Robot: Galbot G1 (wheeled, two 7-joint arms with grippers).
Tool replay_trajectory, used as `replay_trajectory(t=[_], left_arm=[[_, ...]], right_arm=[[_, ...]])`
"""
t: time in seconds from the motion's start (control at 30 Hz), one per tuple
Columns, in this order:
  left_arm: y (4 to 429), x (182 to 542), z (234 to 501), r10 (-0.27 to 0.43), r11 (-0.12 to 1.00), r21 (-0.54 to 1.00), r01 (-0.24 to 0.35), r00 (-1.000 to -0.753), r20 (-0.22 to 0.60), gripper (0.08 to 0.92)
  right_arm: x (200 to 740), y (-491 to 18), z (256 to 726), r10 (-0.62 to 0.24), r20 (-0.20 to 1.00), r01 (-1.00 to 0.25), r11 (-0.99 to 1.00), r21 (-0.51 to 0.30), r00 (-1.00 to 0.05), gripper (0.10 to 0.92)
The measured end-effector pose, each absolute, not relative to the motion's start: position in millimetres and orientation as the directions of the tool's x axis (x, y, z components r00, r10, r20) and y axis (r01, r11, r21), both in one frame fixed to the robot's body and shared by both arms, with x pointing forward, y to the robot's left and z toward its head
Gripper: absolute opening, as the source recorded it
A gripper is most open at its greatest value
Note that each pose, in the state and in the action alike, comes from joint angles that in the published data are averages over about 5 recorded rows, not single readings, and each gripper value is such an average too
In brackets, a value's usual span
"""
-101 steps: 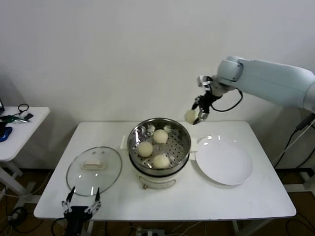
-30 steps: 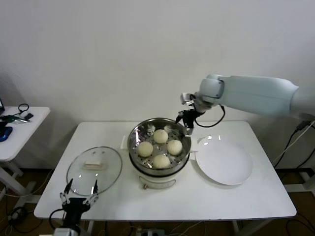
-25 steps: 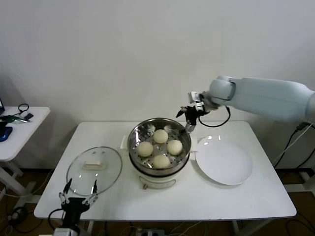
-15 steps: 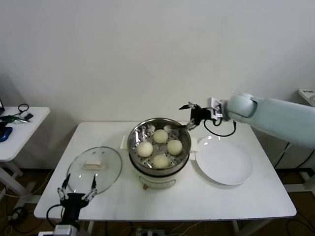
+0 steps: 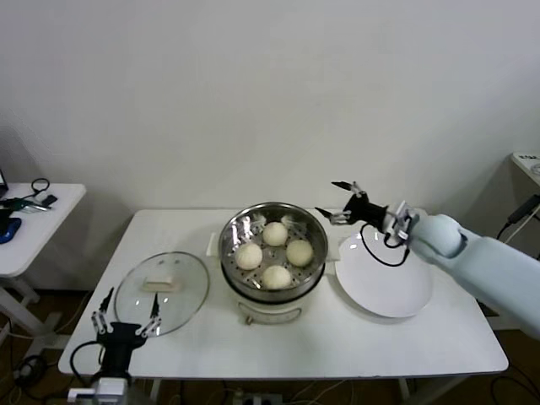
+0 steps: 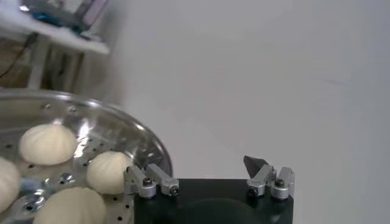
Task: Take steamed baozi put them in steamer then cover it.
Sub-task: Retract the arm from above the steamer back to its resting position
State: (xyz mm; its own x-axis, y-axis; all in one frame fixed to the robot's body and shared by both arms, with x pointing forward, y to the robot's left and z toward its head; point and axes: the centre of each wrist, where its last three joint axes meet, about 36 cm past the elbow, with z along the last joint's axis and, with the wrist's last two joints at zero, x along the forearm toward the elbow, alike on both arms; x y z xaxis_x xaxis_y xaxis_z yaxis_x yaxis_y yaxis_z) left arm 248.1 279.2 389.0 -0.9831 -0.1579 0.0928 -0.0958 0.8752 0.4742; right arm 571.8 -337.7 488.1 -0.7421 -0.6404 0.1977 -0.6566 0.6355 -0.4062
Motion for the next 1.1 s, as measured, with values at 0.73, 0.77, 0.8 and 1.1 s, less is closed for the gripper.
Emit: replay_trajectory(t=[0.73, 0.77, 0.8, 1.1], left_arm=[[303, 270, 379, -0.097, 0.245, 0.968, 0.057, -0.992, 0.083, 0.823], [304, 272, 377, -0.089, 0.212, 0.975, 0.064, -0.992, 0.085, 0.823], [305, 274, 374, -0.081, 0.181, 0.981, 0.071, -0.993, 0.087, 0.823], [314, 300, 342, -0.018, -0.01, 0.992, 0.125, -0.992, 0.125, 0.823]], right_arm=[[475, -383, 407, -0.334, 0.07, -0.341, 0.92, -0.191, -0.94, 0.823], [471, -384, 403, -0.324, 0.074, -0.333, 0.924, -0.189, -0.943, 0.823], [468, -385, 400, -0.315, 0.079, -0.324, 0.927, -0.187, -0.946, 0.823], [443, -390, 374, -0.246, 0.12, -0.266, 0.945, -0.192, -0.962, 0.823]])
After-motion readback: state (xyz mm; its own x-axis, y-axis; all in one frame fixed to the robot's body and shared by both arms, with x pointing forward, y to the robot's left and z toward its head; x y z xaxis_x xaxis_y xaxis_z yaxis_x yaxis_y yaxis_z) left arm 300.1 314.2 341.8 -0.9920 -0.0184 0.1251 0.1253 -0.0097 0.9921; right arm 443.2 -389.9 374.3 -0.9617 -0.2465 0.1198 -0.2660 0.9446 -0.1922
